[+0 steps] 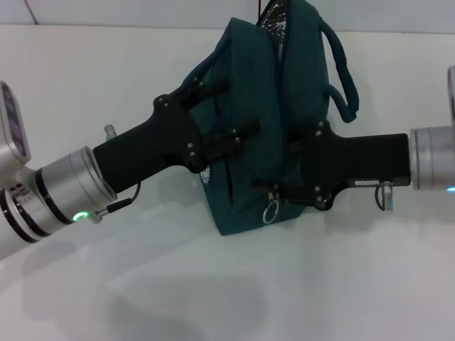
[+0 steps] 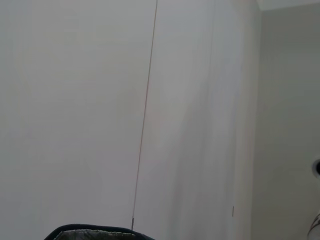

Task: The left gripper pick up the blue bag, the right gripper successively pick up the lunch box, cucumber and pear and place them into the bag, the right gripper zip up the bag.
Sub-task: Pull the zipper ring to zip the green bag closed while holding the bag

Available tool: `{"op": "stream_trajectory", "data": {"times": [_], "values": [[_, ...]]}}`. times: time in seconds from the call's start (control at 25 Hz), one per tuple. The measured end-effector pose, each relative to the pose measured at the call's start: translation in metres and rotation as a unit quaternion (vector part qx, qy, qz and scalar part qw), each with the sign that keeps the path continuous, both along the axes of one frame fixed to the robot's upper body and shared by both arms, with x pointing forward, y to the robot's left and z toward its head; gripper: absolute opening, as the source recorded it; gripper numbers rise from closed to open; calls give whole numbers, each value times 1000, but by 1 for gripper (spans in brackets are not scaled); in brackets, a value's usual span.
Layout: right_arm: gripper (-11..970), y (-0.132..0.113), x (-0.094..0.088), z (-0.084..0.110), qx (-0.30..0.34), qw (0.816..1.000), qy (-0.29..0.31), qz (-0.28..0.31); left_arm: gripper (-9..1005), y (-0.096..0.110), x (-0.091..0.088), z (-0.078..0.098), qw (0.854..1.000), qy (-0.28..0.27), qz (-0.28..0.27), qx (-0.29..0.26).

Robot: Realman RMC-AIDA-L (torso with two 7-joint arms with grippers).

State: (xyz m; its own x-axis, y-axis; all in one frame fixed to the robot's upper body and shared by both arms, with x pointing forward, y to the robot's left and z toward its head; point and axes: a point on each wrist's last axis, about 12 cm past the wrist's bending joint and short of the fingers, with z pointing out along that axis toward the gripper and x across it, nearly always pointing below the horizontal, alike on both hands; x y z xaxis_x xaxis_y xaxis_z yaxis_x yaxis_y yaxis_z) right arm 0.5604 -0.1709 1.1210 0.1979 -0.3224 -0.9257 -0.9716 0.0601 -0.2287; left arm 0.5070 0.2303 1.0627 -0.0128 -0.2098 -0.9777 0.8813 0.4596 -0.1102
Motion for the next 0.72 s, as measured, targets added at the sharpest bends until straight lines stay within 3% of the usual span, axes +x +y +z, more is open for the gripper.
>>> {"op": "stream_trajectory", "data": {"times": [0.2, 0.48, 0.72], "values": [[400, -11, -7, 5, 11, 1000, -2, 15, 829, 1, 1, 0, 1000, 1, 4, 1], [397, -56, -17, 19, 16, 1000, -19, -13, 829, 3, 3, 0, 1000, 2, 15, 2], [395, -73, -20, 3, -37, 998, 50, -24, 830, 3, 8, 0, 1000, 6, 30, 3]]}}
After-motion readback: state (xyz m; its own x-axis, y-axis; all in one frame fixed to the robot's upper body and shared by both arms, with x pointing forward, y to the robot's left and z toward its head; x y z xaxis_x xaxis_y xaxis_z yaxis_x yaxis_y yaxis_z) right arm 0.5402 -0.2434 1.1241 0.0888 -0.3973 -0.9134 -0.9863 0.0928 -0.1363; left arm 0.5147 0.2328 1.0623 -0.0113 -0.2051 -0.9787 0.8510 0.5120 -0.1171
